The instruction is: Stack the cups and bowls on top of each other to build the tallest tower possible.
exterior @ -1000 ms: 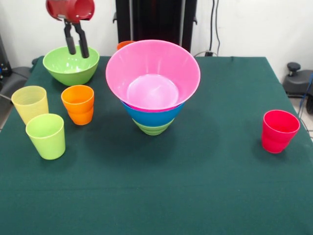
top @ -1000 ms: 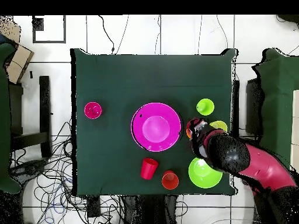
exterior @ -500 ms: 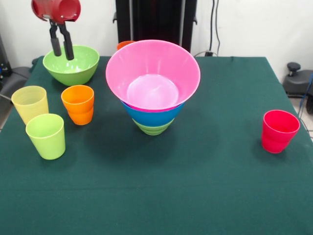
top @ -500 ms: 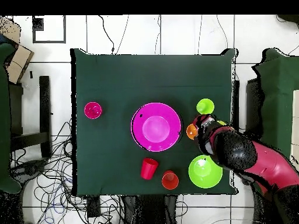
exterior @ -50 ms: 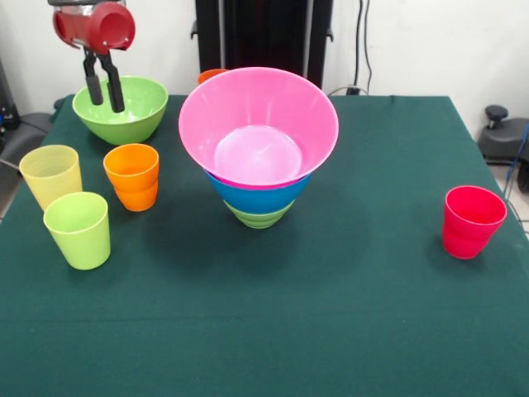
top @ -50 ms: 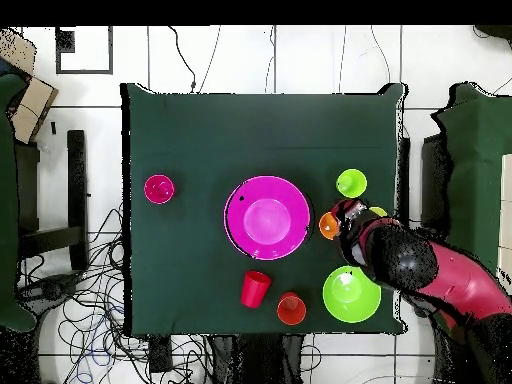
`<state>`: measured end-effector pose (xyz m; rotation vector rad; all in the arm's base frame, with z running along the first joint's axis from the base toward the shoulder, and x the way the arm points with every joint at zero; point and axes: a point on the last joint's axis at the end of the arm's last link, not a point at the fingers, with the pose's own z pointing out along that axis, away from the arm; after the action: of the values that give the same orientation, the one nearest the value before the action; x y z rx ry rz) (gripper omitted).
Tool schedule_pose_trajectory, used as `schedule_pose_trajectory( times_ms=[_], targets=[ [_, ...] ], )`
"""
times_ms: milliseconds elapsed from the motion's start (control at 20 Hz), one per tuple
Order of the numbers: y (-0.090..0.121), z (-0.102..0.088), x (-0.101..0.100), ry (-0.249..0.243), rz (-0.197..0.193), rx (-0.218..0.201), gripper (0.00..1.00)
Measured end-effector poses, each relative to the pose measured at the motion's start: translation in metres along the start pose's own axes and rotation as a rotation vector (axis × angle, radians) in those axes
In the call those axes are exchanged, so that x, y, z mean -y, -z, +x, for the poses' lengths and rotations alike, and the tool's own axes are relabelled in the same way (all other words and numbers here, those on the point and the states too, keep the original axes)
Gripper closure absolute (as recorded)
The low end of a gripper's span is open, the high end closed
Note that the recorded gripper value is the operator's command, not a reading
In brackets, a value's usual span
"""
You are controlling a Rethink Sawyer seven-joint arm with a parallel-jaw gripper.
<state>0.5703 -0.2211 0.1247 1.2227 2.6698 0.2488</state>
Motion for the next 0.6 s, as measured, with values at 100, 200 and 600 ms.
schedule_pose_trajectory(
  times_ms=[100, 200, 600],
  targets=[
    [-0.004, 0.003, 0.006, 0.001, 0.013, -0.006, 0.00],
    [-0.007, 0.006, 0.010, 0.001, 0.022, -0.011, 0.00],
    [-0.022, 0.019, 0.038, -0.005, 0.078, -0.037, 0.00]
  ],
)
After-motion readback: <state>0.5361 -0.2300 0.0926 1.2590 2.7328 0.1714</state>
